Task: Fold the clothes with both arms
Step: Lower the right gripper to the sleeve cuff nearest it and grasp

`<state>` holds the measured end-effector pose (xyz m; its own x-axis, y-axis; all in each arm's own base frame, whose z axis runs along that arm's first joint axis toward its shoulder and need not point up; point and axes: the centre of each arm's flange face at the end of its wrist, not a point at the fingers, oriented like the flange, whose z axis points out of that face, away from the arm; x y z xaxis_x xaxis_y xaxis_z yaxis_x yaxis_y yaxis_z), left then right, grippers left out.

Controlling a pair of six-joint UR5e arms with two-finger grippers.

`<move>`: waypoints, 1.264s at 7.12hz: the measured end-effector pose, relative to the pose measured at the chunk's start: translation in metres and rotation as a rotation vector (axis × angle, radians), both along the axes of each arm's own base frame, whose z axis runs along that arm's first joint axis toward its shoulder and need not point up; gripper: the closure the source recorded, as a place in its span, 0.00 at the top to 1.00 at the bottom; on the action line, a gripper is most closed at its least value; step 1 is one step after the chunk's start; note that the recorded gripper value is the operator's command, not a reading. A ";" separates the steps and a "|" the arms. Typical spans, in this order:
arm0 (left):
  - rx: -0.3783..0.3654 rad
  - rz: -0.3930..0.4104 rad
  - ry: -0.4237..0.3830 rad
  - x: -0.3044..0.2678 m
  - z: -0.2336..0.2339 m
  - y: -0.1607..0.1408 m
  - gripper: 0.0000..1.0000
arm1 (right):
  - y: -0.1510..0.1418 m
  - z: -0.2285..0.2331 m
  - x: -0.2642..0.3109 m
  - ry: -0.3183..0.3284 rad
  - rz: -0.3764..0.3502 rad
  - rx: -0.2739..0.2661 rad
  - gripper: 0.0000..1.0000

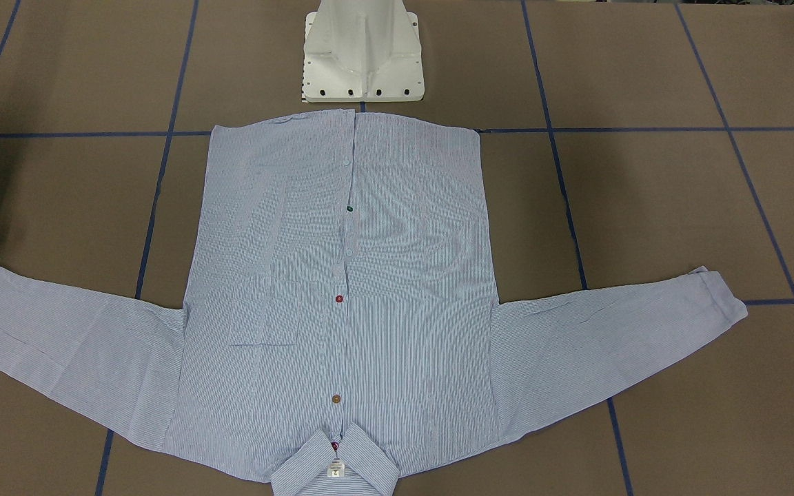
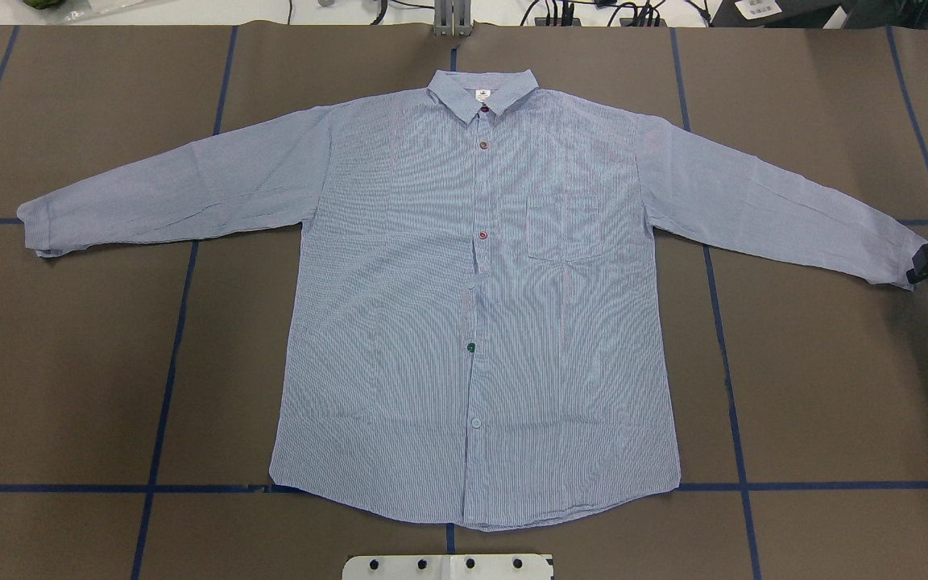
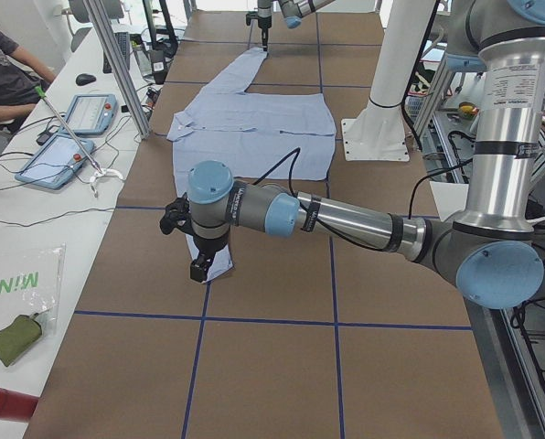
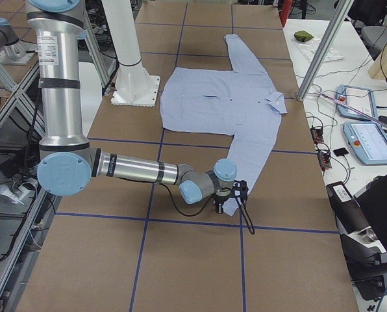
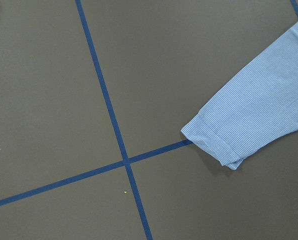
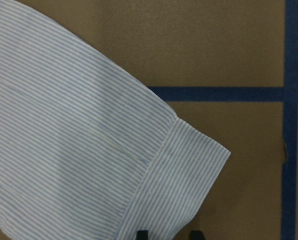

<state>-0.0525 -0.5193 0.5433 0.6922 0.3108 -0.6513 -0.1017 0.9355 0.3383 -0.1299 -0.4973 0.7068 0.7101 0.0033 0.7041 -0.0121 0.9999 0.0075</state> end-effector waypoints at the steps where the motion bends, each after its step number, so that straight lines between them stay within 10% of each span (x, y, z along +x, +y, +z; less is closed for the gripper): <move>1: 0.000 -0.001 0.000 0.000 0.000 0.000 1.00 | 0.001 0.001 0.000 0.001 0.000 -0.002 0.40; 5: 0.002 -0.001 0.000 0.000 -0.002 -0.001 1.00 | -0.001 0.000 -0.001 0.003 -0.001 -0.010 0.39; 9: 0.001 -0.002 0.001 0.000 -0.002 0.000 1.00 | -0.004 -0.003 -0.004 0.003 -0.004 -0.010 0.00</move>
<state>-0.0525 -0.5198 0.5415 0.6925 0.3100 -0.6514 -0.0995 0.9354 0.3394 -0.1338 -0.5013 0.7037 0.7120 0.0076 0.7021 -0.0078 1.0000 -0.0029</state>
